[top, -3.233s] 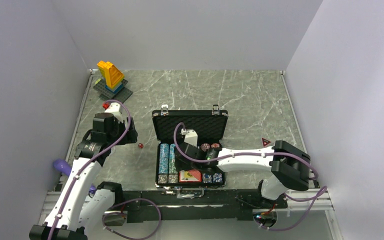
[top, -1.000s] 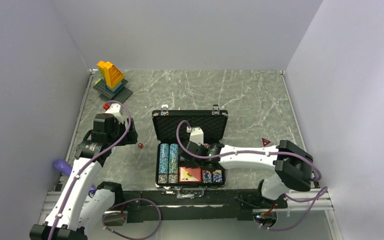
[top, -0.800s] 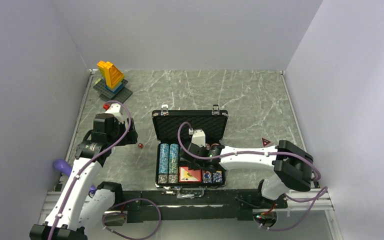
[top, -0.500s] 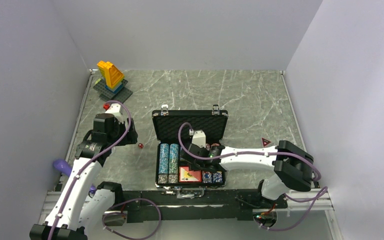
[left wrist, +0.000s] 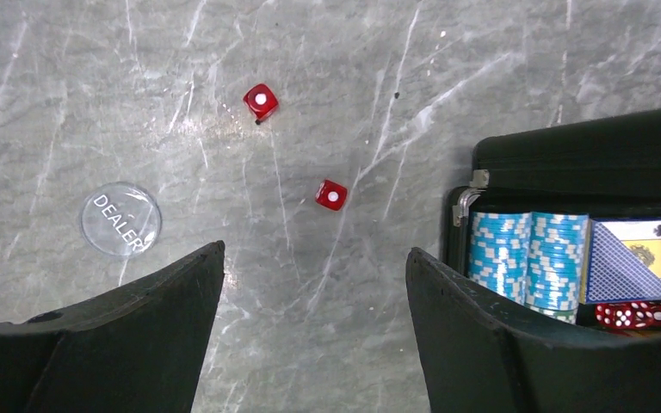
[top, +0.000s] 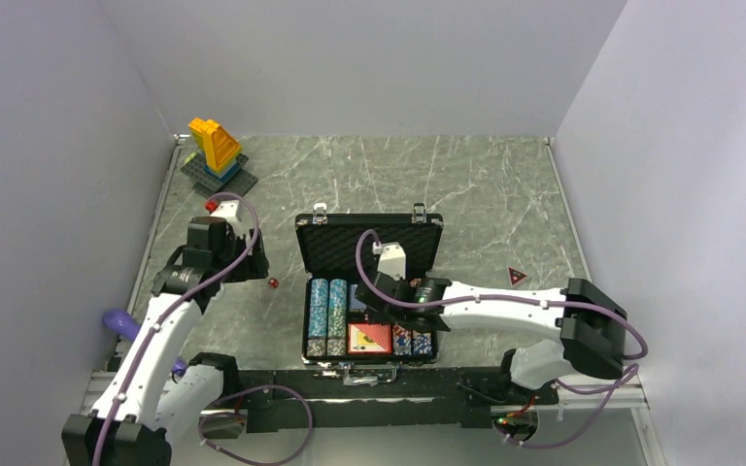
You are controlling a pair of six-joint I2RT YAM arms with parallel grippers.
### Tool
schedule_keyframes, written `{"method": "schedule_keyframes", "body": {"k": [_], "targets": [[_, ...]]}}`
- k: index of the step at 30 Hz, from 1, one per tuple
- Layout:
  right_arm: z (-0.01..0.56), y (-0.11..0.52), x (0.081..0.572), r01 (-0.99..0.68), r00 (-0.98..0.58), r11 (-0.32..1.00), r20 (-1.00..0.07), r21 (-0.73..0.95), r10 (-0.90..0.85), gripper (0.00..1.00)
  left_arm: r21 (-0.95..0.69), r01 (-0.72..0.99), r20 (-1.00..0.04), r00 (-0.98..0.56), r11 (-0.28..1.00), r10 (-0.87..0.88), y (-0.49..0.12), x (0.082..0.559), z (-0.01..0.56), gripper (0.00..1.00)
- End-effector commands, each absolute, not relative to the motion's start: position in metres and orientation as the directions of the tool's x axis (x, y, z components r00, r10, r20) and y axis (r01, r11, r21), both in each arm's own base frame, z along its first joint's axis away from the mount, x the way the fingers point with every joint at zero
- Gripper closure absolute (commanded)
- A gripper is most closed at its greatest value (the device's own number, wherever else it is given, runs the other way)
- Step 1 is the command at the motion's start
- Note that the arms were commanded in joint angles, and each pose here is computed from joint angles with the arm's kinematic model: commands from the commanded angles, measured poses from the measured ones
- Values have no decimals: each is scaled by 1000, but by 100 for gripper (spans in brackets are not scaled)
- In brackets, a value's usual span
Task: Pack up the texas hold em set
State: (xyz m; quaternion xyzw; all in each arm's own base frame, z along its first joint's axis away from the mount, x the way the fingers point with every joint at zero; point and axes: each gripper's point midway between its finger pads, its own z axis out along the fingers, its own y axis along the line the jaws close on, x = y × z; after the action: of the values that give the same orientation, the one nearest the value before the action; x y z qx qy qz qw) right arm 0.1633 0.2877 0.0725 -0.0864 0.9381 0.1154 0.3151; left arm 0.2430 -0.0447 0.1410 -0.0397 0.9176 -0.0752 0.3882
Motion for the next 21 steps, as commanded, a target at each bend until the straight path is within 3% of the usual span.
{"method": "schedule_keyframes", "body": {"k": [1, 11, 21], "targets": [[108, 288, 177, -247, -734, 943, -679, 224, -31, 51, -211, -31, -696, -698, 977, -172, -45, 260, 141, 19], [130, 280, 187, -270, -683, 903, -728, 335, 66, 50, -206, -186, -540, -797, 961, -270, -26, 304, 93, 34], [133, 283, 181, -303, -679, 863, -727, 403, 101, 50, -131, -284, -458, -833, 950, -312, -13, 321, 57, 41]]}}
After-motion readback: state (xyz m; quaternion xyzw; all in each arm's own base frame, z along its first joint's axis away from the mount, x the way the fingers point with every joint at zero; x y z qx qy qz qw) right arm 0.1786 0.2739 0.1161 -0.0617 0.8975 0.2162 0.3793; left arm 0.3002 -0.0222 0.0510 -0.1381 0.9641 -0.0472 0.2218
